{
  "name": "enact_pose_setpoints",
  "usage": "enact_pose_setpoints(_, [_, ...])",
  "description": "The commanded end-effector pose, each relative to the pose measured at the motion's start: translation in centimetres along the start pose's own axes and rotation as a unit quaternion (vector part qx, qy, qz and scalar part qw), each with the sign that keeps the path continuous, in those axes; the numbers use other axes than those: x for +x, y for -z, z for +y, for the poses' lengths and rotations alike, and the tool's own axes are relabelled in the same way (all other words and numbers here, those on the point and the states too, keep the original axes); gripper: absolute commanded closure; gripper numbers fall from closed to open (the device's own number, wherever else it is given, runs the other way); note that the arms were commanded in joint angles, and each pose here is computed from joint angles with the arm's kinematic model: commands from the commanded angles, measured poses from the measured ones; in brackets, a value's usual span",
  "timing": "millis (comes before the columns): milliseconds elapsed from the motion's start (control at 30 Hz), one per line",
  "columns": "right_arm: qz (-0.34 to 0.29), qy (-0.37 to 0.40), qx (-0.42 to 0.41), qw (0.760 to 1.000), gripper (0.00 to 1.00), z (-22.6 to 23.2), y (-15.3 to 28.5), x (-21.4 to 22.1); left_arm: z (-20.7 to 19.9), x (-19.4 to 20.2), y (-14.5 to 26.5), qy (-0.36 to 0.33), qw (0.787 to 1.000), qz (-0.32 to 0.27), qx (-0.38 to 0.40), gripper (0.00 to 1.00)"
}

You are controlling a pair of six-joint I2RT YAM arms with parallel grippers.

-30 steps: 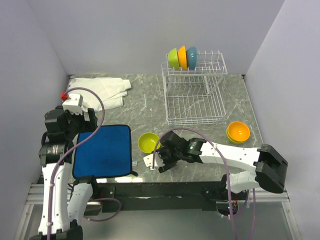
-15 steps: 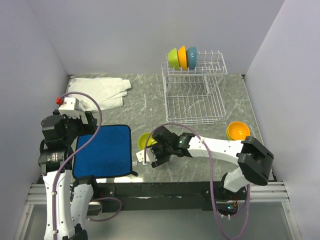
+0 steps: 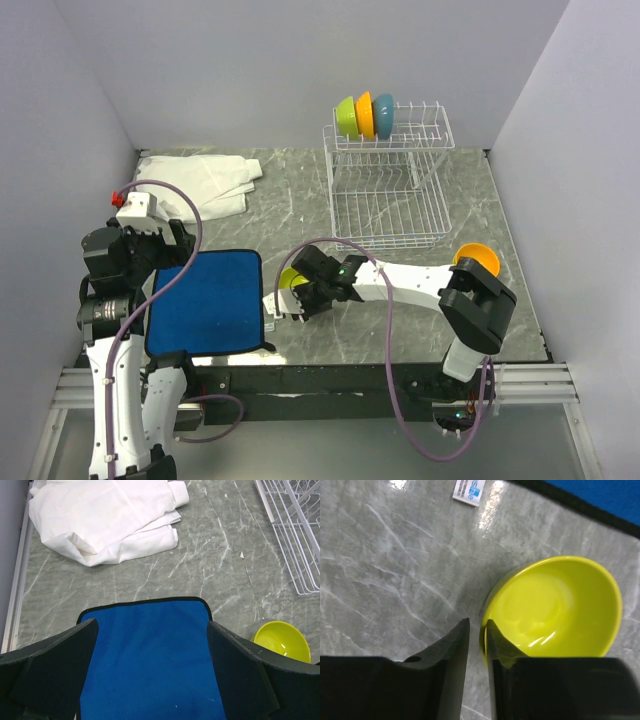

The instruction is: Load the bowls into the dish rack

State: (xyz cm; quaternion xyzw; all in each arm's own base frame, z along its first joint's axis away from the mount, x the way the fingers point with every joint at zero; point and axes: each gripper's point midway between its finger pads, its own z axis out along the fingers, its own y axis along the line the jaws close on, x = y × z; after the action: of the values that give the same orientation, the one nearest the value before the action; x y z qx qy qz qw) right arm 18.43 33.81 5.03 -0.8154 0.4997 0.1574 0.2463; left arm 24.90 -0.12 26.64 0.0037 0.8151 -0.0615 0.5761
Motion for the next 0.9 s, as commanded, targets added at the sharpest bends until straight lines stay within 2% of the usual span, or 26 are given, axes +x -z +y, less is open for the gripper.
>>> enact_pose_setpoints(0, [0.001, 0.0, 0.0, 1.0, 0.83, -0.9, 0.7, -0.7, -0.2, -0.9, -0.3, 0.004, 1.0, -0.02, 0.01, 0.03])
enact_pose_setpoints(33, [0.002, -0.002, -0.002, 1.0, 0.92, -0.9, 1.0, -0.8, -0.3, -0.9, -0.3, 0.005, 1.0, -0.021, 0.011, 0.03])
enact_pose_setpoints(100, [-0.006, -0.009, 0.008, 1.0, 1.0, -1.3, 2.2, -1.7, -0.4, -1.3, -0.3, 0.005, 1.0, -0.025, 0.014, 0.03])
enact_pose_setpoints(200, [-0.04, -0.026, 0.045, 0.998, 1.0, -3.4, 6.5, -5.0, -0.8, -2.0, -0.3, 0.006, 0.999, -0.03, 0.025, 0.03])
enact_pose_setpoints(233, [-0.07, -0.041, 0.079, 0.994, 1.0, -5.2, 9.8, -7.2, -0.9, -2.4, -0.4, 0.006, 0.999, -0.034, 0.028, 0.03])
enact_pose_setpoints(300, [-0.122, -0.069, 0.106, 0.984, 1.0, -7.2, 13.6, -9.8, -1.8, -3.0, -0.7, 0.005, 0.998, -0.036, 0.057, 0.03])
enact_pose_setpoints(333, [-0.167, -0.104, 0.128, 0.972, 1.0, -9.1, 17.3, -12.5, -2.2, -3.5, -0.9, 0.0, 0.997, -0.04, 0.072, 0.03])
enact_pose_setpoints(400, [-0.218, -0.159, 0.143, 0.952, 1.0, -12.0, 21.6, -13.0, -3.7, -4.0, -1.4, -0.003, 0.992, -0.037, 0.122, 0.03])
enact_pose_setpoints(433, [-0.253, -0.201, 0.16, 0.933, 1.0, -14.0, 24.7, -14.2, -4.2, -4.8, -1.7, -0.008, 0.989, -0.048, 0.136, 0.03])
enact_pose_setpoints(467, [-0.267, -0.234, 0.18, 0.918, 1.0, -16.0, 26.9, -12.8, -4.6, -5.2, -2.0, -0.012, 0.987, -0.051, 0.149, 0.03])
enact_pose_setpoints(500, [-0.307, -0.235, 0.179, 0.905, 1.0, -16.9, 29.8, -13.9, -5.1, -5.1, -2.8, -0.014, 0.985, -0.043, 0.166, 0.03])
enact_pose_setpoints(567, [-0.337, -0.31, 0.183, 0.87, 1.0, -19.7, 32.2, -11.1, -6.9, -6.0, -3.4, -0.043, 0.978, -0.051, 0.2, 0.03])
enact_pose_setpoints(600, [-0.359, -0.317, 0.194, 0.856, 1.0, -21.4, 33.6, -10.6, -7.4, -5.7, -4.6, -0.064, 0.974, -0.042, 0.213, 0.03])
enact_pose_setpoints(667, [-0.405, -0.375, 0.169, 0.817, 1.0, -22.3, 35.7, -9.4, -9.2, -6.6, -5.2, -0.085, 0.964, -0.047, 0.247, 0.03])
enact_pose_setpoints(700, [-0.418, -0.402, 0.179, 0.795, 1.0, -23.3, 37.3, -7.0, -9.4, -6.1, -6.6, -0.094, 0.961, -0.031, 0.256, 0.03])
enact_pose_setpoints(733, [-0.452, -0.424, 0.139, 0.772, 1.0, -23.9, 38.3, -6.6, -11.1, -5.7, -7.0, -0.11, 0.953, -0.022, 0.283, 0.03])
enact_pose_setpoints(767, [-0.468, -0.435, 0.126, 0.759, 1.0, -24.3, 39.1, -5.7, -11.9, -6.5, -7.1, -0.13, 0.945, -0.028, 0.297, 0.03])
enact_pose_setpoints(800, [-0.491, -0.421, 0.135, 0.75, 1.0, -25.6, 40.5, -3.4, -12.3, -5.4, -8.4, -0.16, 0.937, -0.01, 0.311, 0.03])
enact_pose_setpoints(833, [-0.497, -0.454, 0.106, 0.732, 1.0, -25.3, 40.9, -2.8, -13.5, -5.0, -8.6, -0.177, 0.926, -0.007, 0.334, 0.03])
enact_pose_setpoints(867, [-0.498, -0.445, 0.108, 0.736, 1.0, -25.4, 41.3, -2.1, -14.0, -5.2, -8.9, -0.192, 0.919, -0.009, 0.346, 0.03])
